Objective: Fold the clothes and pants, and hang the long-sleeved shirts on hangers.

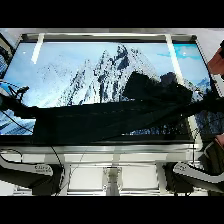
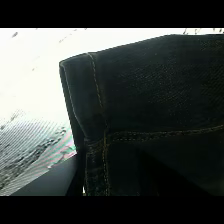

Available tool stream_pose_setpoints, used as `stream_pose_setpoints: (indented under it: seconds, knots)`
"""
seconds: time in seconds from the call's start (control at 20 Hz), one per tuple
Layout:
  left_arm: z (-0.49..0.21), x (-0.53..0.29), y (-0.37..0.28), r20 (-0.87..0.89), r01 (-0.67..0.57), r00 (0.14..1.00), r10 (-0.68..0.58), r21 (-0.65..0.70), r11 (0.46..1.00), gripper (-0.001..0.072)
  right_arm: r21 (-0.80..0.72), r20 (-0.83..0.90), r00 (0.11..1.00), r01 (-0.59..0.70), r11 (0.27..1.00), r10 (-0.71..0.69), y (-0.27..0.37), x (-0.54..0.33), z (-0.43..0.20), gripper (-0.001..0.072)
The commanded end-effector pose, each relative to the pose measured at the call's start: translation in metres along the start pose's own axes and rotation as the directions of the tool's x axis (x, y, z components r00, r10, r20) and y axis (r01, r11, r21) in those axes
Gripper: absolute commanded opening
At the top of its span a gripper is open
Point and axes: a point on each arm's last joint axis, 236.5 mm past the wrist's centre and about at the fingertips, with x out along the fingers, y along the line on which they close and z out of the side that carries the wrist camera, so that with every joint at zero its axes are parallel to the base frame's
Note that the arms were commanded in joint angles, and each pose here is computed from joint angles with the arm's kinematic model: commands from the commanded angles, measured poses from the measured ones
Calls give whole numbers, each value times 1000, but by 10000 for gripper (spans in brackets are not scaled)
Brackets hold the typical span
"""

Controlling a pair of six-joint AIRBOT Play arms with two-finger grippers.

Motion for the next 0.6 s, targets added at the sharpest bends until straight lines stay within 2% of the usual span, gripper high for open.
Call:
stream_pose_setpoints:
  seconds: [0.0, 0.15, 0.2, 0.25, 0.3, 0.55]
  knots:
    - [1, 1, 1, 1, 2, 1000, -2, 1, 1000, 358, -1, -3, 1000, -2, 1000, 2, 1, 0, -1, 27]
    - [1, 2, 1, 1, 3, 1000, -3, 1, 1000, 333, -1, -3, 1000, -2, 1000, 2, 1, 0, 0, 27]
    - [1, 2, 0, 1, 4, 1000, -4, 1, 1000, 249, 0, -2, 1000, -2, 1000, 2, 0, 0, 0, 27]
    - [2, 2, -1, 5, 11, 1000, -11, -2, 1000, 100, 0, -2, 1000, -2, 1000, 2, 0, 0, 0, 27]
    - [4, 1, -6, 15, 30, 999, -30, -7, 1000, 24, -1, -3, 1000, -2, 1000, 2, 1, 0, 0, 27]
    - [0, -1, -15, 3, 68, 998, -68, -15, 998, 22, -3, -2, 1000, -1, 1000, 1, 0, 0, 0, 27]
